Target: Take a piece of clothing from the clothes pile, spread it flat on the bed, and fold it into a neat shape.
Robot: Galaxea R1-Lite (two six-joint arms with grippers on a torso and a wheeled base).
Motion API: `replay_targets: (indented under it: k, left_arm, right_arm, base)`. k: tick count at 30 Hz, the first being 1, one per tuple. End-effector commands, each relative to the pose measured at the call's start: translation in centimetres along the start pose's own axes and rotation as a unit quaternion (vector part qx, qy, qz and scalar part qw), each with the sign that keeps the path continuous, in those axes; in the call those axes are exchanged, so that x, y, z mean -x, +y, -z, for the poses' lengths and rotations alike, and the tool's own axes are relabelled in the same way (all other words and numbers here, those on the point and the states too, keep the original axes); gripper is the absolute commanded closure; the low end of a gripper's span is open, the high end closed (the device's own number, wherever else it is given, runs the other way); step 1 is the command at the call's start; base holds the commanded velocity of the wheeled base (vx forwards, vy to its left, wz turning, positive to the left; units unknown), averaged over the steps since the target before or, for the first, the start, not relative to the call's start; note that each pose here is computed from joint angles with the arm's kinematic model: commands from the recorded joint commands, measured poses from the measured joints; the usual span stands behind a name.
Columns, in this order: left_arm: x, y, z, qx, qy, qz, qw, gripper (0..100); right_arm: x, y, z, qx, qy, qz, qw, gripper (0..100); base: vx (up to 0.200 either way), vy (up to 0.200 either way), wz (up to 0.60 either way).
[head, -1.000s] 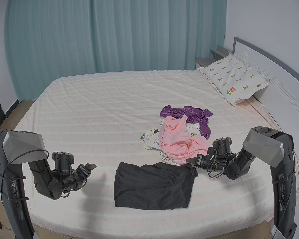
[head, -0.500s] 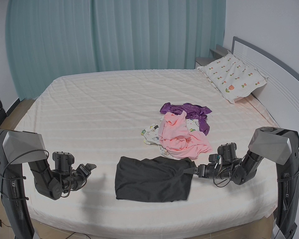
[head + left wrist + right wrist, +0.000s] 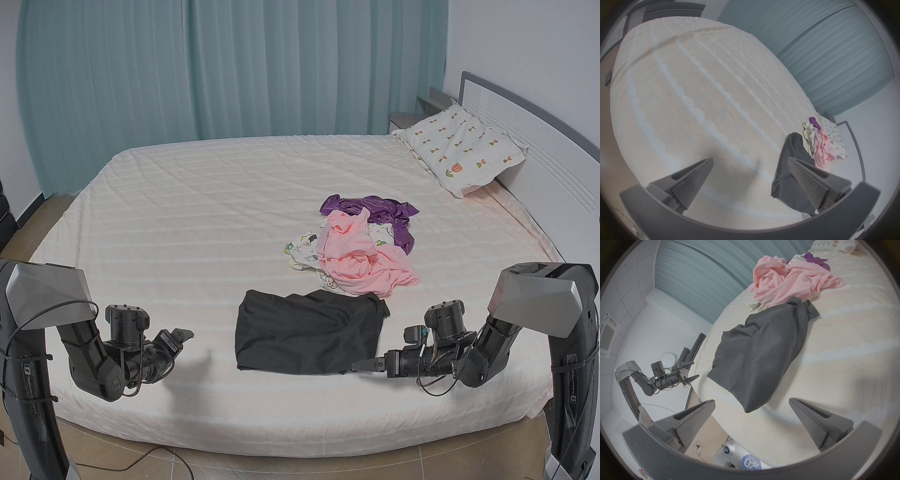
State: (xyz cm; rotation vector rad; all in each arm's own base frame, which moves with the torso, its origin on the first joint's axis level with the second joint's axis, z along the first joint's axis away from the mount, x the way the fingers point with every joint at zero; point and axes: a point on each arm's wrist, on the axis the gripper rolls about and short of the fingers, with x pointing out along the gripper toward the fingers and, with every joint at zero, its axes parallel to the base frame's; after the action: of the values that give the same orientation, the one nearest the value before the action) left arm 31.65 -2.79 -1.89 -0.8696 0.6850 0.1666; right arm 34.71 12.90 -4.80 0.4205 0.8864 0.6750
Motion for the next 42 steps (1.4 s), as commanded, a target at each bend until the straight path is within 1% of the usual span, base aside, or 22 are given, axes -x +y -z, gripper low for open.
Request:
replay_targets:
  k: [1, 4, 7, 11, 14, 16, 21, 22, 25, 28, 38, 41, 42]
  left_arm:
    - [0.0, 0.0, 0.0, 0.000, 0.000, 0.000, 1.0000, 0]
    - [0.0, 0.0, 0.0, 0.000, 0.000, 0.000, 1.0000, 0]
    - [0.0, 0.1, 0.0, 0.000, 0.000, -0.001, 1.0000, 0]
    - [0.0, 0.0, 0.0, 0.000, 0.000, 0.000, 1.0000, 0]
    - [0.0, 0.0, 0.0, 0.000, 0.000, 0.000, 1.0000, 0]
    - [0.0, 0.1, 0.0, 0.000, 0.000, -0.001, 1.0000, 0]
    - [-0.1, 0.0, 0.0, 0.000, 0.000, 0.000, 1.0000, 0]
    - [-0.1, 0.0, 0.0, 0.000, 0.000, 0.000, 1.0000, 0]
    - [-0.1, 0.0, 0.0, 0.000, 0.000, 0.000, 1.0000, 0]
    - [0.0, 0.0, 0.0, 0.000, 0.000, 0.000, 1.0000, 0]
    - [-0.1, 0.0, 0.0, 0.000, 0.000, 0.000, 1.0000, 0]
    - [-0.1, 0.0, 0.0, 0.000, 0.000, 0.000, 1.0000, 0]
    - [-0.1, 0.0, 0.0, 0.000, 0.000, 0.000, 1.0000, 0]
  right_arm:
    - [-0.5, -0.3, 0.4, 0.002, -0.001, -0.002, 1.0000, 0]
    - [-0.7, -0.3, 0.4, 0.006, -0.006, -0.004, 1.0000, 0]
    - [-1.1, -0.7, 0.6, 0.030, -0.020, -0.006, 0.9993, 0]
    - [-1.4, -1.0, 1.1, 0.059, -0.025, -0.008, 0.9979, 0]
    - [-1.8, -1.3, 1.6, 0.094, -0.028, -0.009, 0.9951, 0]
    - [-1.6, -1.4, 1.9, 0.107, -0.031, -0.010, 0.9938, 0]
    - [-1.9, -1.1, 1.8, 0.119, -0.043, -0.015, 0.9919, 0]
    - [-1.9, -1.1, 1.8, 0.119, -0.043, -0.015, 0.9919, 100]
    - [-2.1, -1.3, 1.7, 0.121, -0.055, -0.006, 0.9912, 100]
    - [-2.0, -1.2, 1.6, 0.129, -0.069, -0.006, 0.9892, 100]
    - [-0.5, -1.2, 1.3, 0.121, -0.071, -0.003, 0.9900, 100]
    - [0.9, -0.9, 1.0, 0.120, -0.072, -0.015, 0.9900, 100]
    - [1.6, -0.8, 0.7, 0.120, -0.072, -0.026, 0.9897, 100]
  base:
    - [0.000, 0.000, 0.00]
    - [0.000, 0.000, 0.00]
    - [0.000, 0.000, 0.00]
    - [0.000, 0.000, 0.00]
    - [0.000, 0.000, 0.00]
    - [0.000, 0.000, 0.00]
    - [0.000, 0.000, 0.00]
    - [0.000, 0.000, 0.00]
    - [0.000, 0.000, 0.00]
    - [0.000, 0.000, 0.00]
    - [0.000, 0.000, 0.00]
    - [0.000, 0.000, 0.00]
    - [0.000, 0.000, 0.00]
